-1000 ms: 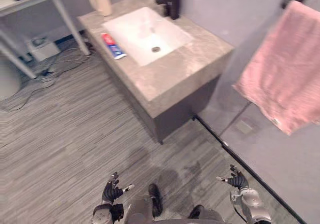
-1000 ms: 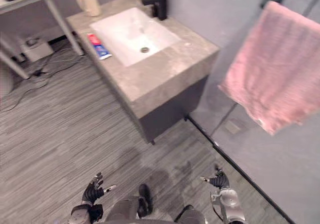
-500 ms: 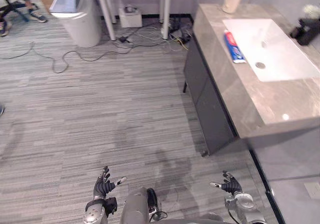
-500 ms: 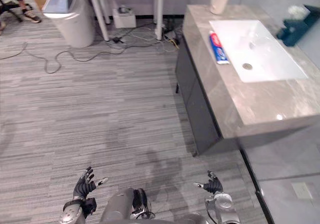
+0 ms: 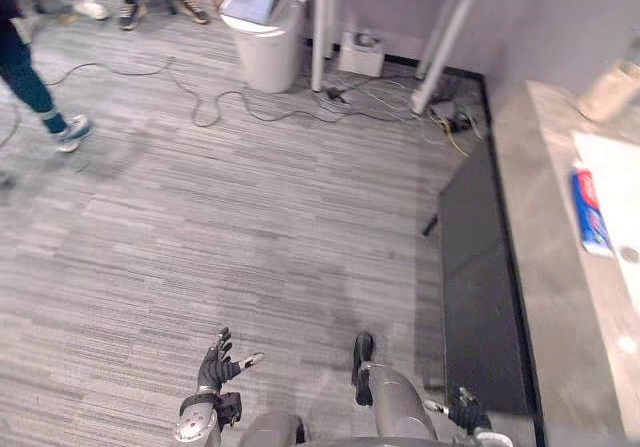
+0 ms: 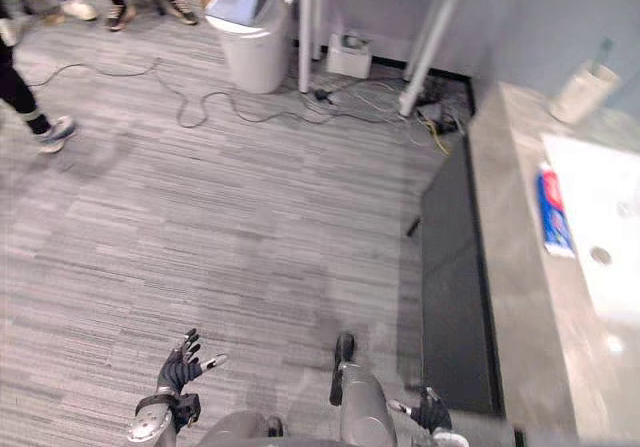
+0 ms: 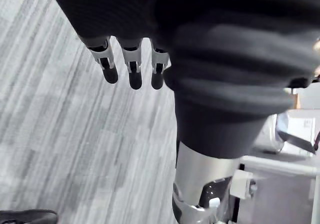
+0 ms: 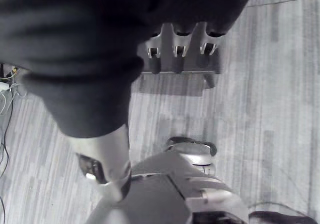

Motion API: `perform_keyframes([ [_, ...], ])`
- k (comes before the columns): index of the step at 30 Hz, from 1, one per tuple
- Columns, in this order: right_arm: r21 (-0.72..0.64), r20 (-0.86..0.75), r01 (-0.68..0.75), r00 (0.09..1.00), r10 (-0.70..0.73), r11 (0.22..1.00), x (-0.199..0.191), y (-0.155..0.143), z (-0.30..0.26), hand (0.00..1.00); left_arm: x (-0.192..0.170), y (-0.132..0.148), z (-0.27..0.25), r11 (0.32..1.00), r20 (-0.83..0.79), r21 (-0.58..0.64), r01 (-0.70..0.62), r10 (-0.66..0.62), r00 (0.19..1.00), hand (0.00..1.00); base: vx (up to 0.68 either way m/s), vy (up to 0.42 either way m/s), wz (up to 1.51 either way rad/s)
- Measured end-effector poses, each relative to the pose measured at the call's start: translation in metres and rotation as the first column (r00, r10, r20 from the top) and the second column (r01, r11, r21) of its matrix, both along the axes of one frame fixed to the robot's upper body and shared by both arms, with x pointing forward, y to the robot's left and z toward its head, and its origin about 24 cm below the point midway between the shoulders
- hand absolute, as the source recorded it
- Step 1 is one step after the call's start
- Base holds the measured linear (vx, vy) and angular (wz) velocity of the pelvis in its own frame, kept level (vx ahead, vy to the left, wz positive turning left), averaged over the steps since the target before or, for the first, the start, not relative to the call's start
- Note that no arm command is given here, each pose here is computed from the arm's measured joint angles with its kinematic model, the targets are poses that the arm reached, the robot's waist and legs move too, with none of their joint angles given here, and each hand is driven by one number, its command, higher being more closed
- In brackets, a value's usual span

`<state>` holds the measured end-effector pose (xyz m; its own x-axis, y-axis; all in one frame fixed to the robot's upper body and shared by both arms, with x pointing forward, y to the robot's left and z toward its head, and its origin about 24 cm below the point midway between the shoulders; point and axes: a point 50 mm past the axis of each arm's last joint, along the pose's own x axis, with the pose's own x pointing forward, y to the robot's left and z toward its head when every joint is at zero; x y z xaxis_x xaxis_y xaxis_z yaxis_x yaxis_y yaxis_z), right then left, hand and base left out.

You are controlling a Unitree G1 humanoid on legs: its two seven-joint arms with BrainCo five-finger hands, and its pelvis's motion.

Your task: Organize washtable

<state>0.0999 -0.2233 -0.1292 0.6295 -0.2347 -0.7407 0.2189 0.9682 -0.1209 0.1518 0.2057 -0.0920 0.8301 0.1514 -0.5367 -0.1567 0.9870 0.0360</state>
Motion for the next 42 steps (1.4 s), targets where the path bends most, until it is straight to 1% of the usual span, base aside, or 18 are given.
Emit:
perform_keyframes([
  [1, -0.006, 0.019, 0.001, 1.0, -0.001, 1.0, 0.002, -0.002, 0.003, 0.0, -0.002, -0.004, -0.001, 1.0, -0.001, -0.017, -0.011, 0.011, 1.0, 0.0, 0.48, -0.364, -0.22],
  [2, 0.007, 0.036, 0.014, 0.999, -0.014, 1.0, 0.002, 0.001, 0.005, 0.0, -0.008, -0.002, 0.001, 1.0, 0.007, -0.013, -0.018, 0.019, 1.0, 0.0, 0.27, -0.278, -0.71],
  [3, 0.012, 0.051, 0.029, 0.998, -0.029, 1.0, 0.008, -0.001, 0.006, 0.0, -0.003, -0.008, 0.002, 0.999, 0.022, -0.031, -0.021, 0.022, 1.0, 0.0, 0.34, -0.177, -0.79],
  [5, 0.042, 0.08, 0.03, 0.996, -0.033, 0.999, 0.017, 0.008, 0.007, 0.0, 0.01, -0.004, 0.011, 1.0, 0.075, -0.019, -0.02, 0.021, 0.997, 0.0, 0.53, -0.059, -0.67],
  [7, 0.064, 0.109, 0.032, 0.993, -0.039, 0.997, 0.023, 0.015, 0.009, 0.0, 0.014, -0.001, 0.017, 0.999, 0.104, -0.012, -0.032, 0.033, 0.994, 0.0, 0.57, -0.012, -0.9],
  [12, 0.036, 0.189, 0.023, 0.981, -0.029, 0.999, 0.038, 0.009, 0.024, 0.0, 0.011, -0.003, 0.02, 0.999, 0.119, -0.019, -0.037, 0.039, 0.992, 0.0, 0.44, 0.236, -1.24],
  [13, 0.022, 0.195, 0.014, 0.981, -0.018, 1.0, 0.035, 0.007, 0.025, 0.0, 0.002, -0.006, 0.016, 0.998, 0.1, -0.033, -0.047, 0.05, 0.994, 0.0, 0.37, 0.386, -1.42],
  [14, 0.027, 0.183, 0.013, 0.983, -0.017, 1.0, 0.032, 0.009, 0.023, 0.0, 0.0, -0.008, 0.015, 0.998, 0.092, -0.04, -0.051, 0.055, 0.994, 0.0, 0.39, 0.398, -1.29],
  [16, 0.062, 0.145, -0.02, 0.989, 0.011, 0.998, 0.021, 0.026, 0.016, 0.0, -0.003, -0.002, 0.015, 0.998, 0.086, -0.021, -0.053, 0.054, 0.995, 0.0, 0.36, 0.334, -1.18],
  [19, 0.076, 0.145, -0.035, 0.989, 0.024, 0.996, 0.022, 0.035, 0.016, 0.0, -0.005, -0.003, 0.015, 0.999, 0.081, -0.017, -0.041, 0.042, 0.996, 0.0, 0.28, 0.311, -1.4],
  [24, 0.075, 0.155, -0.08, 0.986, 0.067, 0.994, 0.03, 0.04, 0.016, 0.0, -0.005, -0.002, 0.015, 1.0, 0.083, -0.003, -0.031, 0.031, 0.996, 0.0, 0.17, 0.159, -1.26],
  [25, 0.076, 0.147, -0.081, 0.987, 0.069, 0.994, 0.029, 0.04, 0.015, 0.0, -0.006, -0.001, 0.013, 0.999, 0.072, -0.003, -0.034, 0.034, 0.997, 0.0, 0.15, 0.038, -1.01],
  [27, 0.076, 0.123, -0.105, 0.988, 0.095, 0.992, 0.041, 0.041, 0.009, 0.0, -0.012, 0.004, 0.001, 0.999, 0.003, 0.006, -0.036, 0.036, 0.999, 0.0, 0.14, 0.0, -1.16],
  [30, 0.058, 0.093, -0.119, 0.989, 0.114, 0.991, 0.042, 0.036, 0.005, 0.0, -0.012, 0.009, -0.008, 0.999, -0.047, 0.016, -0.033, 0.034, 0.998, 0.0, 0.18, -0.107, -0.83],
  [34, -0.003, 0.061, -0.119, 0.991, 0.119, 0.993, 0.037, 0.014, 0.005, 0.0, -0.009, -0.001, -0.009, 0.999, -0.035, -0.014, -0.033, 0.032, 0.999, 0.0, 0.2, -0.099, -0.5],
  [38, -0.001, 0.046, -0.127, 0.991, 0.127, 0.992, 0.032, 0.015, 0.003, 0.0, -0.014, -0.002, -0.012, 0.999, -0.056, -0.014, -0.034, 0.033, 0.998, 0.0, 0.11, -0.113, -0.83],
  [39, -0.002, 0.044, -0.13, 0.991, 0.13, 0.992, 0.031, 0.014, 0.003, 0.0, -0.02, -0.003, -0.015, 0.999, -0.074, -0.018, -0.033, 0.032, 0.997, 0.0, 0.16, -0.063, -0.86],
  [42, -0.004, 0.055, -0.113, 0.992, 0.113, 0.994, 0.034, 0.012, 0.005, 0.0, -0.021, -0.01, -0.016, 0.999, -0.079, -0.031, -0.013, 0.01, 0.997, 0.0, 0.19, 0.009, -1.08],
])
